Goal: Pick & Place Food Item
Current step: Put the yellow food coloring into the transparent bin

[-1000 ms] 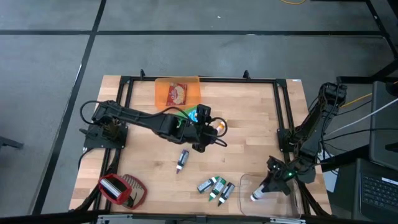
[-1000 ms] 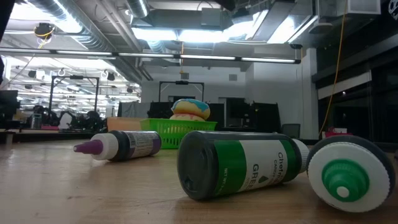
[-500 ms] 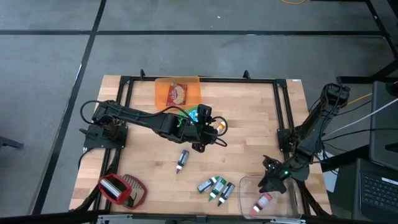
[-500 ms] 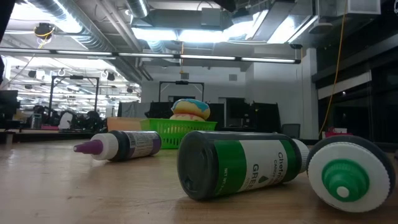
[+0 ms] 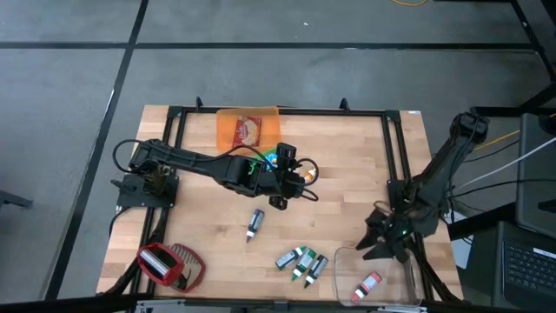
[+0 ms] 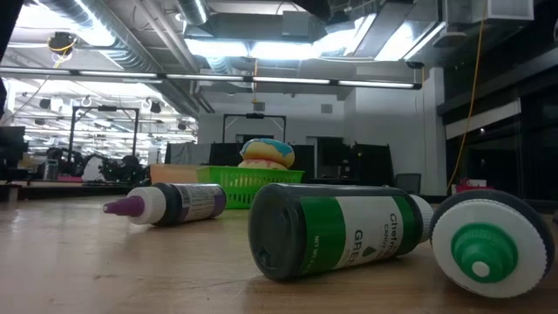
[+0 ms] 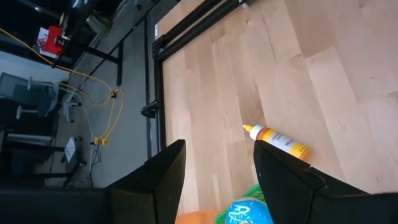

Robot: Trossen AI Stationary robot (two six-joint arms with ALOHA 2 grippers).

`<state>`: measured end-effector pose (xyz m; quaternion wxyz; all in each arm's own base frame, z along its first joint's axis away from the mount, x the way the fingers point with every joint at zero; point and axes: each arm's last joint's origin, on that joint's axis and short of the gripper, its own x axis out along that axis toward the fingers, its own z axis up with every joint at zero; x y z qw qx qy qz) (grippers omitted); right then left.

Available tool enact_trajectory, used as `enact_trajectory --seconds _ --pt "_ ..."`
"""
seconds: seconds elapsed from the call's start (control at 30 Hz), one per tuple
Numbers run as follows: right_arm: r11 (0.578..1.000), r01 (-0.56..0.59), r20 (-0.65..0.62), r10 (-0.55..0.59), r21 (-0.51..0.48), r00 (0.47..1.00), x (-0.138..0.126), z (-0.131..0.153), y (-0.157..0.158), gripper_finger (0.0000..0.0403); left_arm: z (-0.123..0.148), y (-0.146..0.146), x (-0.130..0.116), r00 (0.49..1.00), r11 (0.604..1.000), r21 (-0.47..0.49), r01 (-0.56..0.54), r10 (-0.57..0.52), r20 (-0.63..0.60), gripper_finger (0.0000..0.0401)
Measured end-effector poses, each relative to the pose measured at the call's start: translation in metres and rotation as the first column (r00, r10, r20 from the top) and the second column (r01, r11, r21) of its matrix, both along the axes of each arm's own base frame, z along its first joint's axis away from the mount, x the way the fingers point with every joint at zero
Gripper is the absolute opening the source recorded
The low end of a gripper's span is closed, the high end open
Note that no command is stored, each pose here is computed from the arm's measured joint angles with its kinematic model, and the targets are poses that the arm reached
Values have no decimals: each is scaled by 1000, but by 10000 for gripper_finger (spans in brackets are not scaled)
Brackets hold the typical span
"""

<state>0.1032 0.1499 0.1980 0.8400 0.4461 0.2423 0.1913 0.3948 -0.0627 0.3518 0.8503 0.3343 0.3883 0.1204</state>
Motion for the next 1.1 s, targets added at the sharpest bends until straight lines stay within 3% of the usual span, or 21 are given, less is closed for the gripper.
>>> enact_trajectory --seconds 0.13,0.23,0.3,0.4,0.47,0.53,0.73,0.83,1.0,1.1 --pt "991 48 177 -25 -125 984 0 14 -13 252 1 0 1 1000 1000 -6 5 -5 14 184" --pt "935 168 342 -54 -312 938 2 23 -23 252 1 0 2 1000 999 -35 27 -26 11 184" --pt "837 307 435 -92 -453 896 4 26 -31 252 0 1 2 999 997 -69 32 -31 15 184" --pt "596 536 529 -209 -598 822 8 30 -43 252 0 5 3 999 991 -131 26 -22 28 184" --pt "453 647 568 -316 -614 760 11 36 -52 252 -4 9 6 999 987 -159 -3 8 32 184" --pt "352 710 593 -392 -609 703 14 41 -59 252 -10 16 7 998 982 -184 -52 55 11 184" --pt "232 789 651 -459 -569 605 21 57 -75 252 -52 44 31 988 909 -387 -154 132 -83 184" --pt "171 806 670 -475 -566 571 23 62 -82 252 -76 53 44 976 911 -352 -214 183 -121 184" --pt "87 787 658 -498 -610 565 28 58 -87 251 -102 55 59 966 914 -315 -254 227 -122 185" --pt "-1 769 638 -559 -639 530 28 56 -90 251 -111 55 64 962 904 -331 -271 247 -116 185"
